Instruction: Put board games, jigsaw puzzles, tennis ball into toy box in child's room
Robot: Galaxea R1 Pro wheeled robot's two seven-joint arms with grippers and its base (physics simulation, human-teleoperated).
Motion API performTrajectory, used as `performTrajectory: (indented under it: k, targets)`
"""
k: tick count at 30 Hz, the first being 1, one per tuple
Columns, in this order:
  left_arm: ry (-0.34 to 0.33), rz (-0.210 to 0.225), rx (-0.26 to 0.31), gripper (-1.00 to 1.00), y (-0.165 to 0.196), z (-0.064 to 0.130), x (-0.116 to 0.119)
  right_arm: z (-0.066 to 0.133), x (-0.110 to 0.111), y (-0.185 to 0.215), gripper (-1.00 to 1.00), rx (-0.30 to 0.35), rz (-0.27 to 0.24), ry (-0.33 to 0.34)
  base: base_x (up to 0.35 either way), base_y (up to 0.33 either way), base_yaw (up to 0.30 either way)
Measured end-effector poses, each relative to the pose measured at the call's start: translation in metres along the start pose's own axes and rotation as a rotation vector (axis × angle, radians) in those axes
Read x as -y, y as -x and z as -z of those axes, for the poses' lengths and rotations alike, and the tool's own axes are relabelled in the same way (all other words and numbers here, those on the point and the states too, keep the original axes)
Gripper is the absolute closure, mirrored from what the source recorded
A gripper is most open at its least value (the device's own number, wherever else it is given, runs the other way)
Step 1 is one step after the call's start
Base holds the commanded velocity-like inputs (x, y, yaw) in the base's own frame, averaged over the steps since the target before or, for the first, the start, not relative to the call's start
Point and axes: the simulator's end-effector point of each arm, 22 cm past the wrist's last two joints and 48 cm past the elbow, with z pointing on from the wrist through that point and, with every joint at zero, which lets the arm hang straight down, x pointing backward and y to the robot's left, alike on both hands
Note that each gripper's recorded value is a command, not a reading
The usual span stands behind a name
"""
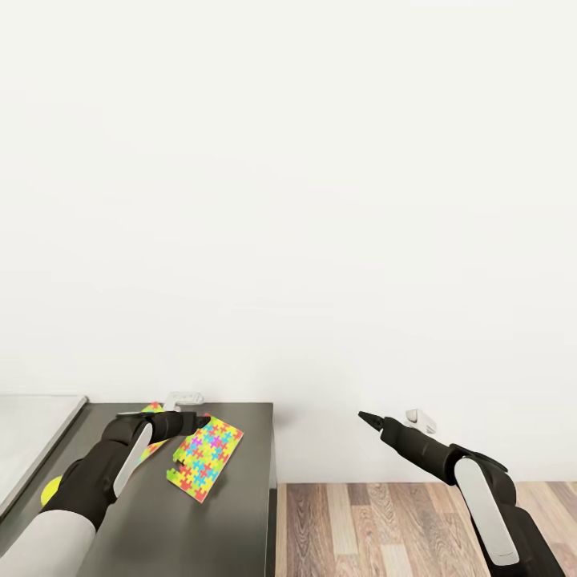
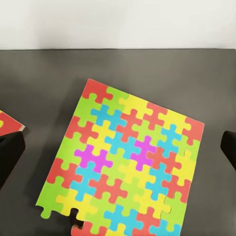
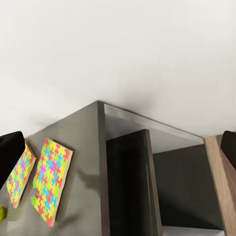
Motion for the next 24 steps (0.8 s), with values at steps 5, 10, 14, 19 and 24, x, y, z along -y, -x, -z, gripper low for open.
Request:
performTrajectory:
  k: [5, 10, 14, 19, 24]
  targets:
    - [0.0, 0.0, -0.001, -1.0, 0.0, -0.001, 0.0, 0.0, 0.001, 0.0, -1.0, 0.0, -0.004, -0.001, 0.0, 0.0, 0.0]
    - [-0.001, 0.002, -0.007, -1.0, -0.003, -0.003, 0.0, -0.002, 0.004, -0.002, -1.0, -0.006, -0.009, -0.005, 0.0, 0.0, 0.0]
    - [-0.003, 0.003, -0.013, -1.0, -0.006, -0.005, -0.001, -0.003, 0.007, -0.004, -1.0, -0.012, -0.013, -0.009, 0.0, 0.0, 0.0]
    - [-0.003, 0.005, -0.019, -1.0, -0.009, -0.008, -0.002, -0.005, 0.01, -0.007, -1.0, -0.018, -0.017, -0.013, 0.0, 0.0, 0.0]
    - [-0.003, 0.009, -0.025, -1.0, -0.012, -0.01, -0.005, -0.007, 0.012, -0.009, -1.0, -0.023, -0.02, -0.017, 0.0, 0.0, 0.0]
